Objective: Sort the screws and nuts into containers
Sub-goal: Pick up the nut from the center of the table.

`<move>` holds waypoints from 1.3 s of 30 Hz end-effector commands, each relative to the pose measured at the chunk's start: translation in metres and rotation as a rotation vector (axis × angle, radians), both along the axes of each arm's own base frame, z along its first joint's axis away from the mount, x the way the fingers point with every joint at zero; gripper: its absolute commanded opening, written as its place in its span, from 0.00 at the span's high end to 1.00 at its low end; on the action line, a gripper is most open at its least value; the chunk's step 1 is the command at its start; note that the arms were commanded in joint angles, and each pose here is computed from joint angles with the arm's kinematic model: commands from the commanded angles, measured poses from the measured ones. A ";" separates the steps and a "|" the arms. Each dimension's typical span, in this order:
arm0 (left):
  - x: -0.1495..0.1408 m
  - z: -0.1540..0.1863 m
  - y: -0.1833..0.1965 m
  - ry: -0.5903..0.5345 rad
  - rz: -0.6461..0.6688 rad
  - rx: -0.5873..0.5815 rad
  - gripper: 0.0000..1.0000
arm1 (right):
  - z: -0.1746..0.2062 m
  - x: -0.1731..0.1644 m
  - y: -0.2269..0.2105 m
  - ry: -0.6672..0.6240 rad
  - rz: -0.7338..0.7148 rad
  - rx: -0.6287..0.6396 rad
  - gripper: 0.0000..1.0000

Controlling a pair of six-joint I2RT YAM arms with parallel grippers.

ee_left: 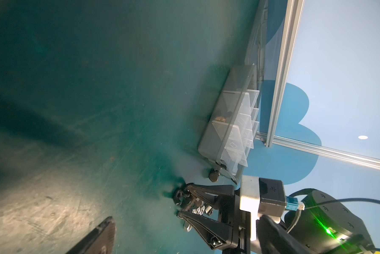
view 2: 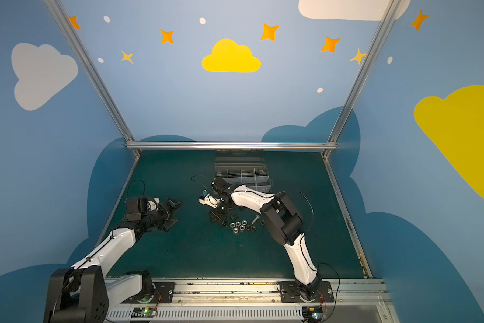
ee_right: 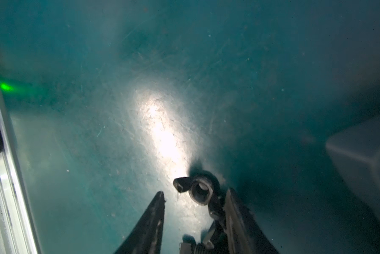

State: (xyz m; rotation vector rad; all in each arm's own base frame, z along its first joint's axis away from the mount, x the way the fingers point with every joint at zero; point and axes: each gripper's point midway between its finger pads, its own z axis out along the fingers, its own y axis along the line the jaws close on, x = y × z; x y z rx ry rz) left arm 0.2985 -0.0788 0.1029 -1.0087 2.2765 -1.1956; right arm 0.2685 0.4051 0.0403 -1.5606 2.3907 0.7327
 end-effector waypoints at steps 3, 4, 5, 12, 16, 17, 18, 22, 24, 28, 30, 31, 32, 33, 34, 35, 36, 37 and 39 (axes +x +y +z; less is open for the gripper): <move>-0.003 -0.003 0.001 0.001 -0.004 0.011 0.00 | -0.010 -0.009 -0.007 0.033 0.022 -0.027 0.55; -0.004 -0.004 0.001 0.002 -0.003 0.012 0.00 | -0.009 -0.010 -0.006 0.034 0.027 -0.023 0.55; -0.004 -0.004 0.001 0.004 -0.004 0.011 0.00 | -0.009 -0.011 -0.007 0.038 0.031 -0.022 0.55; -0.004 -0.004 0.002 0.004 -0.001 0.012 0.00 | -0.017 -0.014 -0.008 0.040 0.041 -0.032 0.54; -0.004 -0.005 0.002 0.005 -0.001 0.011 0.00 | -0.022 -0.017 -0.007 0.047 0.045 -0.040 0.54; -0.004 -0.005 0.002 0.004 -0.002 0.011 0.00 | -0.023 -0.018 -0.007 0.046 0.047 -0.041 0.54; -0.004 -0.005 0.002 0.003 -0.002 0.012 0.00 | -0.025 -0.019 -0.007 0.049 0.047 -0.043 0.54; -0.004 -0.005 0.002 0.002 -0.002 0.013 0.00 | -0.029 -0.022 -0.006 0.051 0.052 -0.056 0.54; -0.004 -0.005 0.002 0.003 -0.003 0.011 0.00 | -0.031 -0.022 -0.007 0.050 0.053 -0.063 0.54; -0.005 -0.005 0.001 0.003 -0.004 0.010 0.00 | -0.032 -0.021 -0.007 0.044 0.046 -0.072 0.56; -0.005 -0.005 0.001 0.001 -0.005 0.011 0.00 | -0.033 -0.021 -0.008 0.046 0.045 -0.076 0.59; -0.005 -0.005 0.002 0.002 -0.004 0.011 0.00 | -0.034 -0.022 -0.008 0.048 0.044 -0.078 0.60; -0.005 -0.004 0.002 -0.001 -0.004 0.011 0.00 | -0.035 -0.022 -0.009 0.052 0.043 -0.080 0.62; -0.005 -0.005 0.002 0.000 -0.004 0.011 0.00 | -0.036 -0.023 -0.009 0.054 0.043 -0.082 0.64; -0.005 -0.005 0.002 0.001 -0.003 0.011 0.00 | -0.036 -0.022 -0.009 0.053 0.044 -0.083 0.66; -0.005 -0.005 0.002 0.002 -0.004 0.009 0.00 | -0.036 -0.023 -0.010 0.055 0.043 -0.085 0.67; -0.005 -0.005 0.002 0.001 -0.004 0.010 0.00 | -0.036 -0.023 -0.010 0.054 0.042 -0.087 0.69; -0.005 -0.005 0.001 0.001 -0.005 0.010 0.00 | -0.037 -0.023 -0.011 0.055 0.042 -0.088 0.70; -0.005 -0.005 0.002 0.003 -0.004 0.009 0.00 | -0.037 -0.024 -0.012 0.056 0.042 -0.091 0.72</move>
